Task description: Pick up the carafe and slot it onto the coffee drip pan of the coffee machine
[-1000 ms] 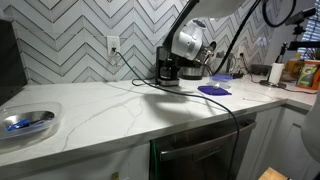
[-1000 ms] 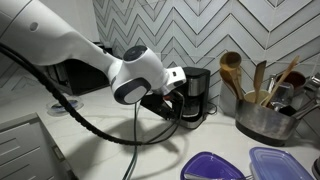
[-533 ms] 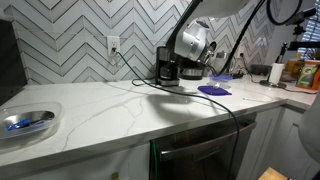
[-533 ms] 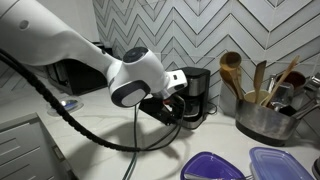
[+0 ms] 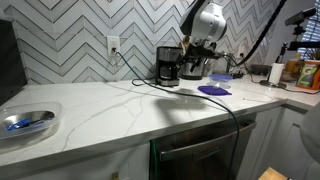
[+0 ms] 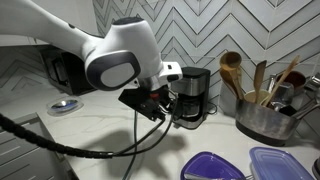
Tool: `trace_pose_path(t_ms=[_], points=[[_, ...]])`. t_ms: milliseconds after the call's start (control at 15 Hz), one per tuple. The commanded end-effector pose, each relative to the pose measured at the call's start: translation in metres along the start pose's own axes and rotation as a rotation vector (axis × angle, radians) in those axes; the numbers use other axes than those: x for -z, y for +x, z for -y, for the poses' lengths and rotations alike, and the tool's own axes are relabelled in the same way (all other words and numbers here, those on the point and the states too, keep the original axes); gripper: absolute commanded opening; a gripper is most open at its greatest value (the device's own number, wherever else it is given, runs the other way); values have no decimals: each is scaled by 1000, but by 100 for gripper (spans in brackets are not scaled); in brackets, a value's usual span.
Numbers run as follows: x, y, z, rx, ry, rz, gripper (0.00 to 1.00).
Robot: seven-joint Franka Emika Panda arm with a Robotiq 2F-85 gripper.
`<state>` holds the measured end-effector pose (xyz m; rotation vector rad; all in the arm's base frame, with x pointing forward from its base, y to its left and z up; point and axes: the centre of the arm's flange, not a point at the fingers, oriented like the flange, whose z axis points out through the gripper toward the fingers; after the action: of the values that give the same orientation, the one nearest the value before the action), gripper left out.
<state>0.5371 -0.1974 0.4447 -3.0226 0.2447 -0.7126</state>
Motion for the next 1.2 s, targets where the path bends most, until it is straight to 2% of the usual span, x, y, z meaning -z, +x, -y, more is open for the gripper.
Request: trace_pose_path(t_ms=[0,267,533,600,667,1133], points=[[62,-28,20,4,7,104,100],[112,-45,26,12,-80,152,100],[147,-66,24,43,-106,163,100],[151,-70,21,59,-105,177,100],[139,-46,22,40,-96,155,100],[147,-58,21,43,-97,160,100]])
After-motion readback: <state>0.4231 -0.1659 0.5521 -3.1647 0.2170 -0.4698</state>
